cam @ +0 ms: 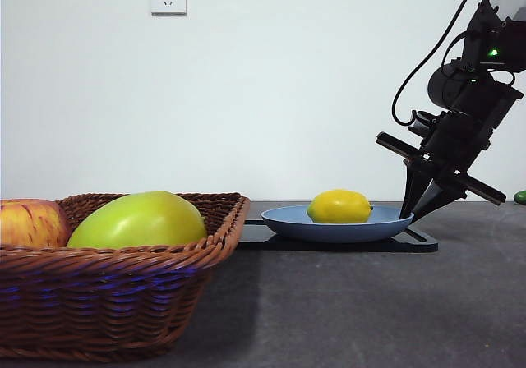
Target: Take the lemon from the basket,put the lemon in the plate,hand out the plate
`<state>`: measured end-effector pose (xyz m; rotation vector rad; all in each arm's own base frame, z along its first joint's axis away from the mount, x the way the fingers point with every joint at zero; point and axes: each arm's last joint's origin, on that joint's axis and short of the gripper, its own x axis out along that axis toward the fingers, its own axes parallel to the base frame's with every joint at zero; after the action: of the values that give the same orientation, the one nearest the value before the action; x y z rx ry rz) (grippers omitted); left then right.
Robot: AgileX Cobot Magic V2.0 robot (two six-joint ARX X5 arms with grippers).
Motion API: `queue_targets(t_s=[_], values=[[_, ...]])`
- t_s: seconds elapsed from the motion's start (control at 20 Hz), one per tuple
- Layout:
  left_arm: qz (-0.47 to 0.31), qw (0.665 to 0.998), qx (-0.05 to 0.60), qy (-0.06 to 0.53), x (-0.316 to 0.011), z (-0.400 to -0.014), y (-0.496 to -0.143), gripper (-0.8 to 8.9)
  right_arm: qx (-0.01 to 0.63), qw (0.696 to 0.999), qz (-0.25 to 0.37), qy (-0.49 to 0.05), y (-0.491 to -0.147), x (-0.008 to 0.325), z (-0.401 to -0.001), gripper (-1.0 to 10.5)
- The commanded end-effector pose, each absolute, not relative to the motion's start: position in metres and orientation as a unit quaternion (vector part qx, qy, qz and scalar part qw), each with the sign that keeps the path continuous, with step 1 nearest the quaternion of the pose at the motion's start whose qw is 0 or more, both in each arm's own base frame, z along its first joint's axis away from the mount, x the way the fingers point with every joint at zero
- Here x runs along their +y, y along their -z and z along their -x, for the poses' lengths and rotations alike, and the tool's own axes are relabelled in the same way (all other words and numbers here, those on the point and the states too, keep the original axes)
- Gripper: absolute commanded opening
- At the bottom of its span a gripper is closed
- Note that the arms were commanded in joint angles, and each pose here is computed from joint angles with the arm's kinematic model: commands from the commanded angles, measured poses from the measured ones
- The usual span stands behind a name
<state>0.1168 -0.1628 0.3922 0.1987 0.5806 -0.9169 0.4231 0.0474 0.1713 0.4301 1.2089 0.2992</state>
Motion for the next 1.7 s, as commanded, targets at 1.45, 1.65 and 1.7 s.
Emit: queue_targets(t_s=[1.45, 1.65, 1.7], values=[[-0.132, 0.914, 0.283, 0.258, -0.090, -0.197, -0.357, 0.06, 0.331, 0.935, 0.074, -0.101, -0.376, 0.098, -0.193, 0.0], [-0.048, 0.939, 0.243, 0.240, -0.073, -0.189, -0.316, 0.06, 0.242, 0.959, 0.051, -0.136, -0.337, 0.101, -0.169, 0.0], [-0.034, 0.944, 0.226, 0.236, -0.071, -0.184, -0.305, 0.06, 0.224, 0.963, 0.044, -0.143, -0.325, 0.100, -0.164, 0.0]])
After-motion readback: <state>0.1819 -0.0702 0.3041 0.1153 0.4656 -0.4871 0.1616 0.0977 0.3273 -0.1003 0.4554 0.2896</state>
